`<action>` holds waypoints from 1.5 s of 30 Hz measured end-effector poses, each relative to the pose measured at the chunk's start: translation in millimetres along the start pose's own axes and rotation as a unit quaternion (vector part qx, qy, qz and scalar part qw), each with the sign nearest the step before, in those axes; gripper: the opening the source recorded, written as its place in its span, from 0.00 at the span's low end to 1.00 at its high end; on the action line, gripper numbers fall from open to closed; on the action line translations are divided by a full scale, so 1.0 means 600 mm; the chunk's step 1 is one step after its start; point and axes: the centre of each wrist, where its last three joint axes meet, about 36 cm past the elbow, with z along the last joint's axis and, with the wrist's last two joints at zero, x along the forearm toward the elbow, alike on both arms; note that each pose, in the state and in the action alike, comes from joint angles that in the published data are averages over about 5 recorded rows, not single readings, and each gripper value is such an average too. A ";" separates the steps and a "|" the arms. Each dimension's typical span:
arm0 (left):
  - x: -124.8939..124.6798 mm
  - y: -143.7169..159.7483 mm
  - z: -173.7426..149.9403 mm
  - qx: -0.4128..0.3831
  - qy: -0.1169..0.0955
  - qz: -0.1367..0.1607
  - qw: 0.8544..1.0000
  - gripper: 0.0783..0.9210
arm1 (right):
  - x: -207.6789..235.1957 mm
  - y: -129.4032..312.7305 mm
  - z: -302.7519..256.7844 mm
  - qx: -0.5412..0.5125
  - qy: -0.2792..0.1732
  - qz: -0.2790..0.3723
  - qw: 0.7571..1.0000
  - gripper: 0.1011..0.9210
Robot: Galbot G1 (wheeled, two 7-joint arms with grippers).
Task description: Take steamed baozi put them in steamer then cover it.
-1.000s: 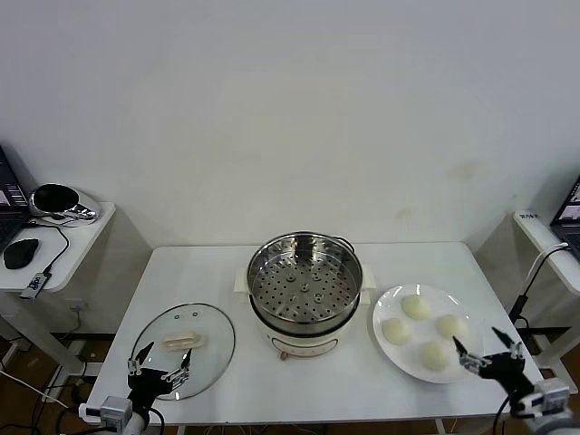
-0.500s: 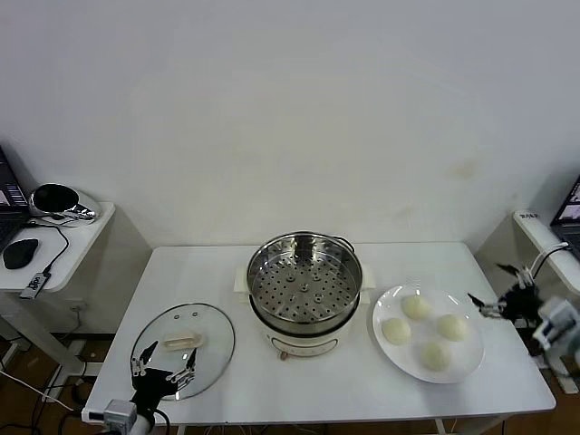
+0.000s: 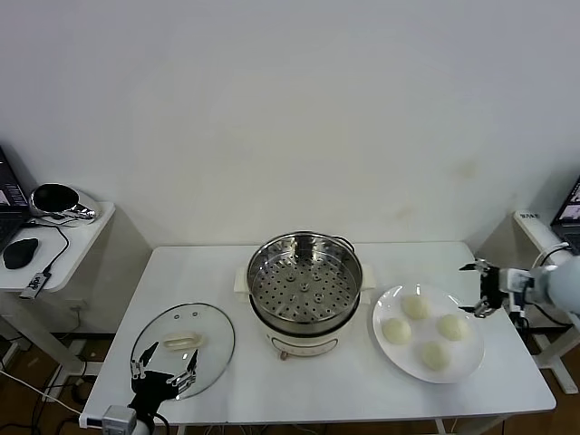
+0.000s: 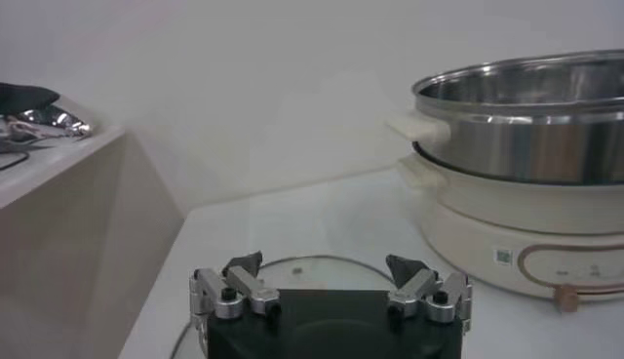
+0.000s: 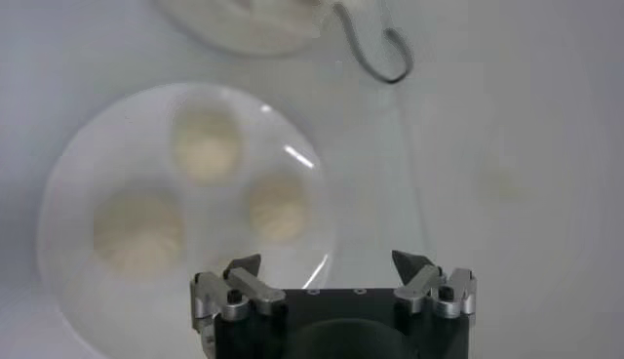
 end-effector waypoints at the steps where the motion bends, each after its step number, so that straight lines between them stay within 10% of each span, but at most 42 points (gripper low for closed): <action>1: 0.002 -0.001 0.000 0.000 0.001 0.000 1.000 0.88 | -0.011 -0.007 -0.003 0.007 0.002 -0.007 1.000 0.88; 45: 0.021 -0.021 0.026 0.007 0.035 -0.007 0.999 0.88 | -0.232 -0.074 -0.066 0.068 0.047 -0.119 0.989 0.84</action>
